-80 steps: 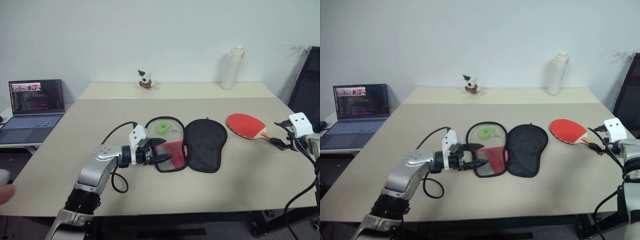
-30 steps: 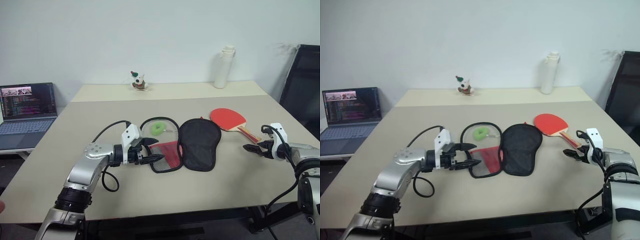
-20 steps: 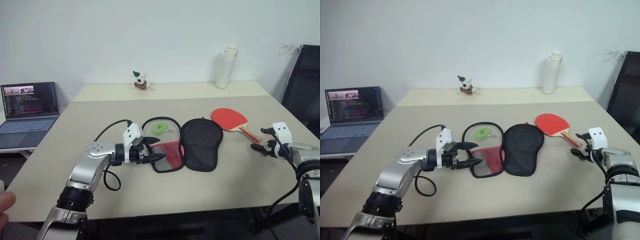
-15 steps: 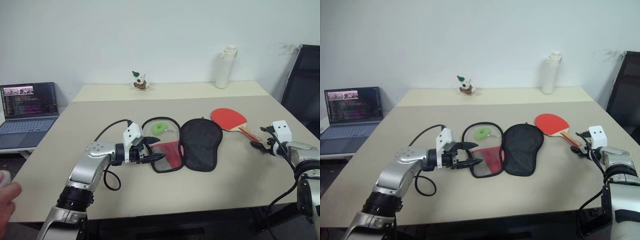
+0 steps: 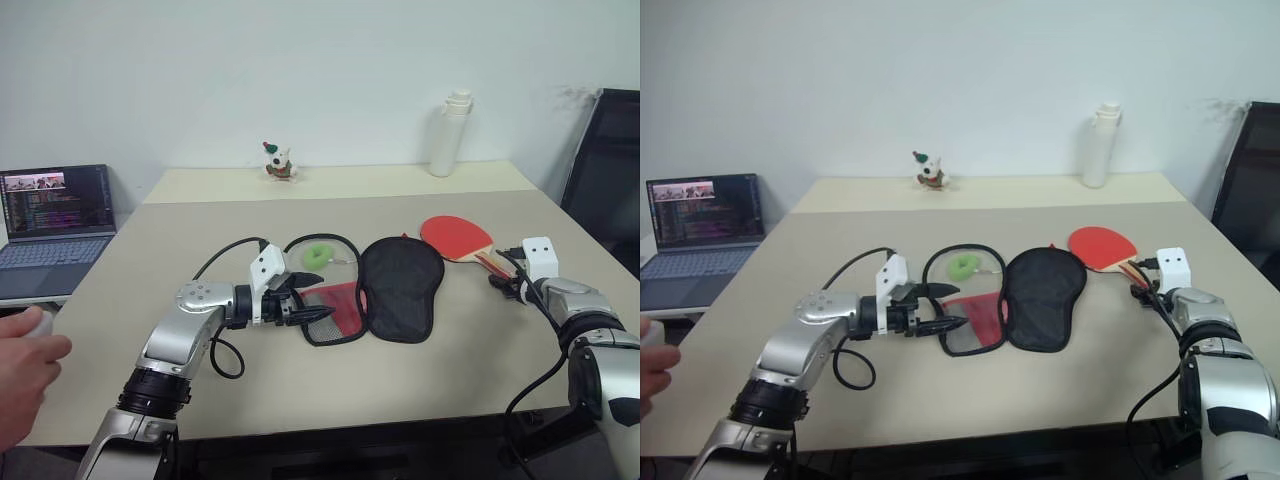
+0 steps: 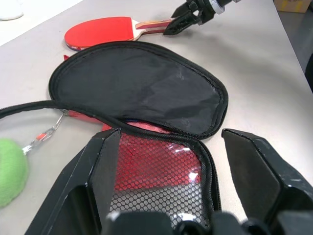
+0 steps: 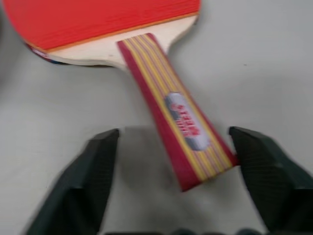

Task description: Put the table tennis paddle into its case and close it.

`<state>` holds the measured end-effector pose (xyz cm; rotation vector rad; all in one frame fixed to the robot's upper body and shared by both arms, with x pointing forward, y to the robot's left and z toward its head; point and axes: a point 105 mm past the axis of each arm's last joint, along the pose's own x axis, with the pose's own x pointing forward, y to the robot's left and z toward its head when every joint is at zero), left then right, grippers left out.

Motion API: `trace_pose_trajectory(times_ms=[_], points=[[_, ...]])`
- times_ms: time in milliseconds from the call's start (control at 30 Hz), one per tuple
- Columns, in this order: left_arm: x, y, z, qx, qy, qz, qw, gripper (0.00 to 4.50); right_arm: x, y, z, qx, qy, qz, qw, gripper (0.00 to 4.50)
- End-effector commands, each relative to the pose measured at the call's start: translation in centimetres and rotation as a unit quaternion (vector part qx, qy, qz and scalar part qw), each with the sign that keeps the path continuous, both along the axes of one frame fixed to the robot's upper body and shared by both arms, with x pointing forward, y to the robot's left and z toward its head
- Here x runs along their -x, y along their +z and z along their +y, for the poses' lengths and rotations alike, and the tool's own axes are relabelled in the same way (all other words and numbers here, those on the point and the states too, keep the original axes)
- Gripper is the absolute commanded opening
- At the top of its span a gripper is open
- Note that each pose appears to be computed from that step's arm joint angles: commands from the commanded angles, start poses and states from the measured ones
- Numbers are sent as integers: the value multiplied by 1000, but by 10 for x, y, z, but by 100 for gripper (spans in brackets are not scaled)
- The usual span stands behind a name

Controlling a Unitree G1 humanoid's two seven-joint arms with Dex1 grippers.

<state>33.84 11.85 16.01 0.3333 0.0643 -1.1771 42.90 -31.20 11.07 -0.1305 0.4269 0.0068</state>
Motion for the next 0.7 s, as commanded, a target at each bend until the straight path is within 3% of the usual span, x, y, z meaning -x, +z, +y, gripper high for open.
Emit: trace_pose_trajectory(times_ms=[33, 133, 467, 700], points=[[1, 8, 1, 3, -1, -21, 1000, 360, -7, 15, 5, 7, 7, -22, 1000, 211], [1, 6, 1, 4, 0, -20, 1000, 360, -7, 14, 2, 6, -6, -22, 1000, 147], [5, 1, -5, 14, -4, -15, 1000, 360, -4, 17, 10, 7, 43, 3, 999, 145], [13, 2, -13, 22, -22, -20, 999, 360, 49, 21, 8, 12, 61, 37, 997, 145]])
